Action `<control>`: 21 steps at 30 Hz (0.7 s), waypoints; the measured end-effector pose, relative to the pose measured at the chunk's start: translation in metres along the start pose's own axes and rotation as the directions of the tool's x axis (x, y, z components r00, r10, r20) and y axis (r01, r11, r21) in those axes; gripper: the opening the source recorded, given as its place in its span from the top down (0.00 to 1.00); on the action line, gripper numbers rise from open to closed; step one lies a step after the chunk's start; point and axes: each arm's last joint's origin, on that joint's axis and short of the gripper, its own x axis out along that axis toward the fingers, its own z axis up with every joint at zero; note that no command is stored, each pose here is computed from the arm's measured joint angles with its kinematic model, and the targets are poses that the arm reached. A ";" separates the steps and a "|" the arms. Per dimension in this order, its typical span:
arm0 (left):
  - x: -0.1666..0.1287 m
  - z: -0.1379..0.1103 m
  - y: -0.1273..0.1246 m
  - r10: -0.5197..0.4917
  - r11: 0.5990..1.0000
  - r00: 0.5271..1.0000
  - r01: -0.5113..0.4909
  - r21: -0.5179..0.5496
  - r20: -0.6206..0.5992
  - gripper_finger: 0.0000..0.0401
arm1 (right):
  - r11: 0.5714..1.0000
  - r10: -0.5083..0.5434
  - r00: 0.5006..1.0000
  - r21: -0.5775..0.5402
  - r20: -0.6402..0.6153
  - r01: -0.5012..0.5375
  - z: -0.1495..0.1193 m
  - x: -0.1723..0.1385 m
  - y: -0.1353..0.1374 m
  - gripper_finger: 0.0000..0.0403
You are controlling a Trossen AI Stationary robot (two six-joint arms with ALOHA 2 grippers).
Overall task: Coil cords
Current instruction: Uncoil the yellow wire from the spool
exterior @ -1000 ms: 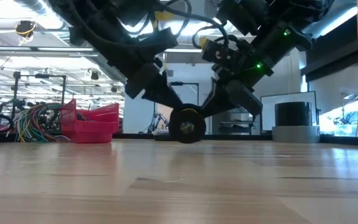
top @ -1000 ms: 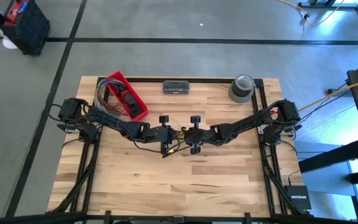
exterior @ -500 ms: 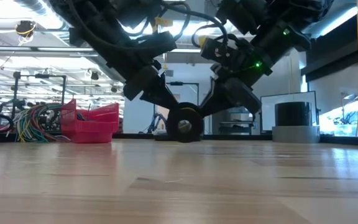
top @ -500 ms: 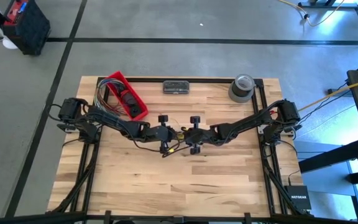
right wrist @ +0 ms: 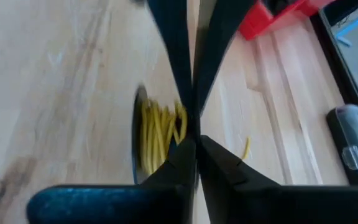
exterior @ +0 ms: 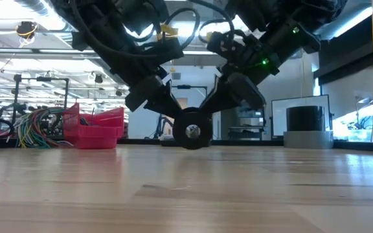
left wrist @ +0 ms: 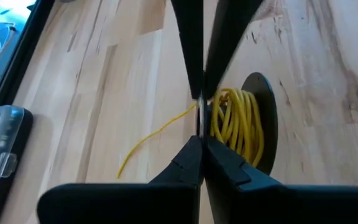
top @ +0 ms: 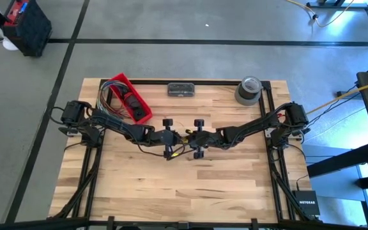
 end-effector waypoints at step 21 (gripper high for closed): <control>-0.085 0.023 0.008 0.160 0.987 0.987 -0.160 0.022 0.026 1.00 | 0.922 -0.384 0.916 -0.100 -0.119 0.374 0.041 -0.048 -0.017 0.77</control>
